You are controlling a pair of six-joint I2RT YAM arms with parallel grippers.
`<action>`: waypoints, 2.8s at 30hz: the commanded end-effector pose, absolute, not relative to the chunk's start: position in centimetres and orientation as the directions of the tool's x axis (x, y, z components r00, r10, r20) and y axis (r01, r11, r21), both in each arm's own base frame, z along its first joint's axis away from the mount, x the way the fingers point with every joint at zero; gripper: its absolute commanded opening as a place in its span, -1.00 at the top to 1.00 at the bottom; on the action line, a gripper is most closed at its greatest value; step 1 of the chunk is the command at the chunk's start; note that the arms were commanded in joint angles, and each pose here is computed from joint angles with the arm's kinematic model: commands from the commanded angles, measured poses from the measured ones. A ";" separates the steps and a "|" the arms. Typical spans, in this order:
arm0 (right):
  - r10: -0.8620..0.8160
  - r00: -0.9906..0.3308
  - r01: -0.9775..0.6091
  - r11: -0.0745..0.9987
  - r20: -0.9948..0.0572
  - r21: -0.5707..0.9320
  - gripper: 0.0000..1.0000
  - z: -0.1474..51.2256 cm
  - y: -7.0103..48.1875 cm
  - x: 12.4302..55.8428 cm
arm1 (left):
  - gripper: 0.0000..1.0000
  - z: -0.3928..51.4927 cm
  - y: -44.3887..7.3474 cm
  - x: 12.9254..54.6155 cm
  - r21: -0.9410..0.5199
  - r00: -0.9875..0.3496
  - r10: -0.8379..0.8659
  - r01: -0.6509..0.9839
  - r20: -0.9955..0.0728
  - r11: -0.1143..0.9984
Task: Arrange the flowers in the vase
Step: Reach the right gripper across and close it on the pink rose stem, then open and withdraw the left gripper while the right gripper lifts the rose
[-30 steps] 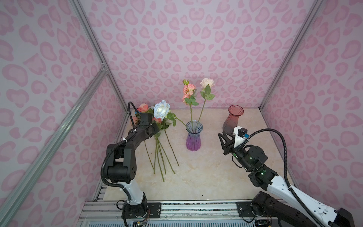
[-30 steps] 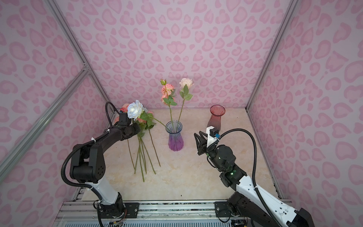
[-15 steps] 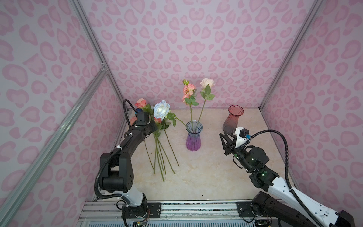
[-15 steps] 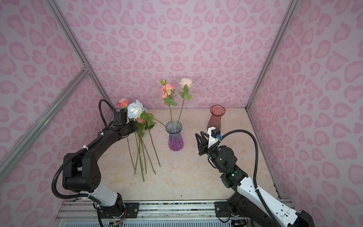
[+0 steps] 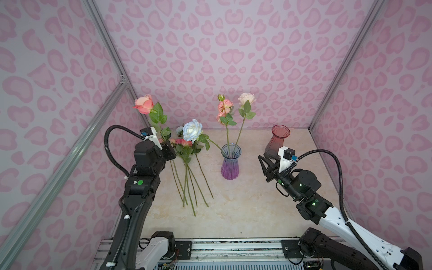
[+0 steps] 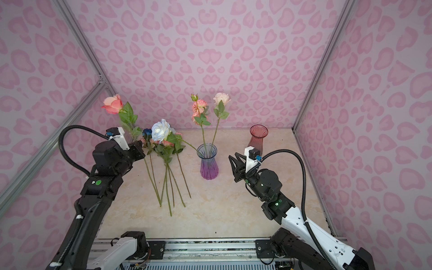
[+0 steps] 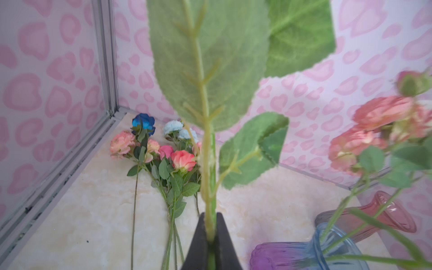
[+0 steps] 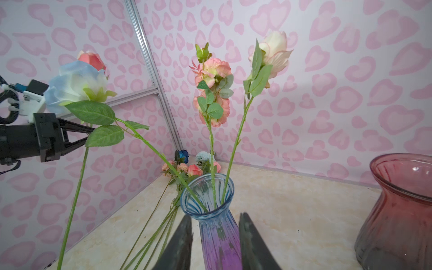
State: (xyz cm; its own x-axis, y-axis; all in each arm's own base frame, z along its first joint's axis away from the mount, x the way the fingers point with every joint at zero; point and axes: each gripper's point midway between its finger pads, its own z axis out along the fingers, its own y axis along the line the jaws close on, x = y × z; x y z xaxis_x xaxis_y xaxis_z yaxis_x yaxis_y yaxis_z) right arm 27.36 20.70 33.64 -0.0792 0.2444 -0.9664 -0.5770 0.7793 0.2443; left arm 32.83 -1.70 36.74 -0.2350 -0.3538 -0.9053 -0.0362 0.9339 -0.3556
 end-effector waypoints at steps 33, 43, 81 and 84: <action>0.061 -0.017 -0.966 0.258 -0.998 0.032 0.09 40.8 50.2 16.0 | 0.94 45.6 -9.6 18.0 -0.394 -0.049 -0.456 0.592 -0.889 0.704; 0.042 -0.075 -0.970 0.228 -0.996 0.083 0.34 39.6 51.4 16.8 | 0.94 45.8 -10.1 18.3 -0.369 -0.038 -0.443 0.620 -0.895 0.692; 0.106 0.139 -0.890 0.450 -0.985 -0.077 1.00 48.1 40.1 19.0 | -0.42 48.5 -8.5 17.5 -0.263 0.089 -0.367 0.546 -0.926 0.795; 0.079 0.158 -0.850 0.518 -0.984 -0.094 1.00 48.2 37.5 20.7 | -0.42 47.8 -8.4 18.0 -0.274 0.075 -0.368 0.535 -0.927 0.799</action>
State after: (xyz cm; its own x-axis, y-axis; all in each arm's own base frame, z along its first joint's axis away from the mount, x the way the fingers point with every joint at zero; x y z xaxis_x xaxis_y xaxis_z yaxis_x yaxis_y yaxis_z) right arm 19.29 38.95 49.19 0.1415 0.1437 -0.9795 -0.8860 0.4597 -0.0606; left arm 17.50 -8.58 48.17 0.0727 -0.3744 -0.9244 0.5503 0.7881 -0.2759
